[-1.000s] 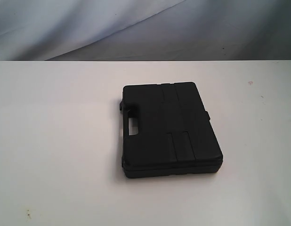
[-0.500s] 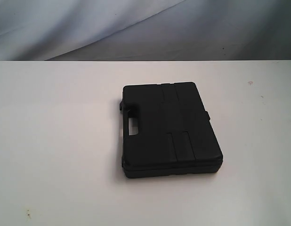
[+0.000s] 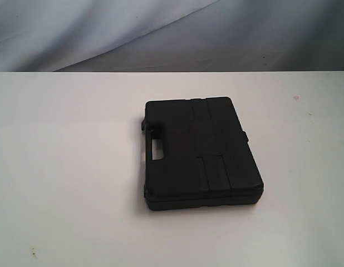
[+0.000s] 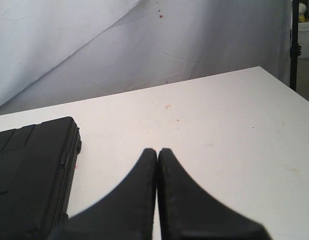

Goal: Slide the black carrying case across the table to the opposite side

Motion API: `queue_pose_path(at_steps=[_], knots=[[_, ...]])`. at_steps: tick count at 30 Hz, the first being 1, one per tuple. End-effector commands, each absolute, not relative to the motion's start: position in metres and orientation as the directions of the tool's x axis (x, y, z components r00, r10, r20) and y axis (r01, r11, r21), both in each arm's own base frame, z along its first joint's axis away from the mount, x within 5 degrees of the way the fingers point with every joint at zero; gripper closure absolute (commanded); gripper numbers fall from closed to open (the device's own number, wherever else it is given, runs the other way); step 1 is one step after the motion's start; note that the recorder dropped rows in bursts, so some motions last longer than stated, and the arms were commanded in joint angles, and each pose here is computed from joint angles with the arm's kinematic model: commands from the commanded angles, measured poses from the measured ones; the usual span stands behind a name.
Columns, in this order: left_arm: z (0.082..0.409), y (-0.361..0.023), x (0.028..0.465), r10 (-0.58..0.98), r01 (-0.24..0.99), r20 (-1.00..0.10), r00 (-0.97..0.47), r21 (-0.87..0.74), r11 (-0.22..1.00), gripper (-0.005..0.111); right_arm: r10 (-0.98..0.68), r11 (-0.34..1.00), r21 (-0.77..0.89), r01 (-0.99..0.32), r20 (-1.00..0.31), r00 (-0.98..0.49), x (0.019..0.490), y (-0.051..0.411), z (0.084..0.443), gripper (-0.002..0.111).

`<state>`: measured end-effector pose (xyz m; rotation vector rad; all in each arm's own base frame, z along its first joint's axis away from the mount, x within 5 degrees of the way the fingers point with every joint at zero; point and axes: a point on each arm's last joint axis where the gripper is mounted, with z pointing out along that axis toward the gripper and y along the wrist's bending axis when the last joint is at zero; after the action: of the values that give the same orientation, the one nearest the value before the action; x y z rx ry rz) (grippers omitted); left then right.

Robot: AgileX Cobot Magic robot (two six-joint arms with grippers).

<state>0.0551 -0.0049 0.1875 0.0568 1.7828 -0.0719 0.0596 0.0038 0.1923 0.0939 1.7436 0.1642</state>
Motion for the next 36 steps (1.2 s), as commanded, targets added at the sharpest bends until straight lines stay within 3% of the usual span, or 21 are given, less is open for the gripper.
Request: queue_pose_path(at_steps=[1, 13, 16, 19, 21, 23, 24, 26, 29, 33, 36], knots=[[0.189, -0.004, 0.055, 0.032, 0.077, -0.984, -0.176, 0.019, 0.997, 0.107, 0.165, 0.984, 0.173, -0.032, -0.969, -0.183, 0.059, 0.004, 0.191, 0.108], [0.214, -0.004, 0.057, 0.016, 0.067, -0.996, 0.089, 0.022, 0.998, 0.107, 0.165, 0.984, 0.173, -0.032, -0.969, -0.183, 0.059, 0.004, 0.191, 0.108], [0.215, -0.004, 0.056, -0.09, 0.077, -0.991, 0.101, -0.082, 0.994, 0.107, 0.165, 0.984, 0.173, -0.032, -0.969, -0.183, 0.059, 0.004, 0.191, 0.108], [0.21, -0.004, 0.057, -0.302, 0.083, -0.953, 0.027, -0.299, 0.951, 0.107, 0.165, 0.984, 0.173, -0.032, -0.969, -0.183, 0.059, 0.004, 0.191, 0.108], [0.22, -0.003, 0.056, -0.422, 0.12, -0.898, 0.121, -0.409, 0.905, 0.107, 0.165, 0.984, 0.173, -0.032, -0.969, -0.183, 0.059, 0.004, 0.191, 0.108], [0.239, -0.001, 0.051, -0.471, 0.2, -0.825, 0.311, -0.428, 0.882, 0.107, 0.165, 0.984, 0.173, -0.032, -0.969, -0.183, 0.059, 0.004, 0.191, 0.108], [0.251, -0.002, 0.046, -0.406, 0.23, -0.816, 0.411, -0.338, 0.912, 0.107, 0.165, 0.984, 0.173, -0.032, -0.969, -0.183, 0.059, 0.004, 0.191, 0.108], [0.29, -0.007, 0.034, -0.252, 0.225, -0.828, 0.501, -0.157, 0.962, 0.107, 0.165, 0.984, 0.173, -0.032, -0.969, -0.183, 0.059, 0.004, 0.191, 0.108], [0.339, -0.006, 0.011, -0.15, 0.177, -0.808, 0.57, -0.058, 0.983, 0.107, 0.165, 0.984, 0.173, -0.032, -0.969, -0.183, 0.059, 0.004, 0.191, 0.108], [0.39, 0.003, -0.016, -0.048, 0.061, -0.83, 0.556, -0.016, 0.998, 0.107, 0.165, 0.984, 0.173, -0.032, -0.969, -0.183, 0.059, 0.004, 0.191, 0.108], [0.418, 0.01, -0.027, -0.026, -0.013, -0.885, 0.465, -0.036, 0.999, 0.107, 0.165, 0.984, 0.173, -0.032, -0.969, -0.183, 0.059, 0.004, 0.191, 0.108]])
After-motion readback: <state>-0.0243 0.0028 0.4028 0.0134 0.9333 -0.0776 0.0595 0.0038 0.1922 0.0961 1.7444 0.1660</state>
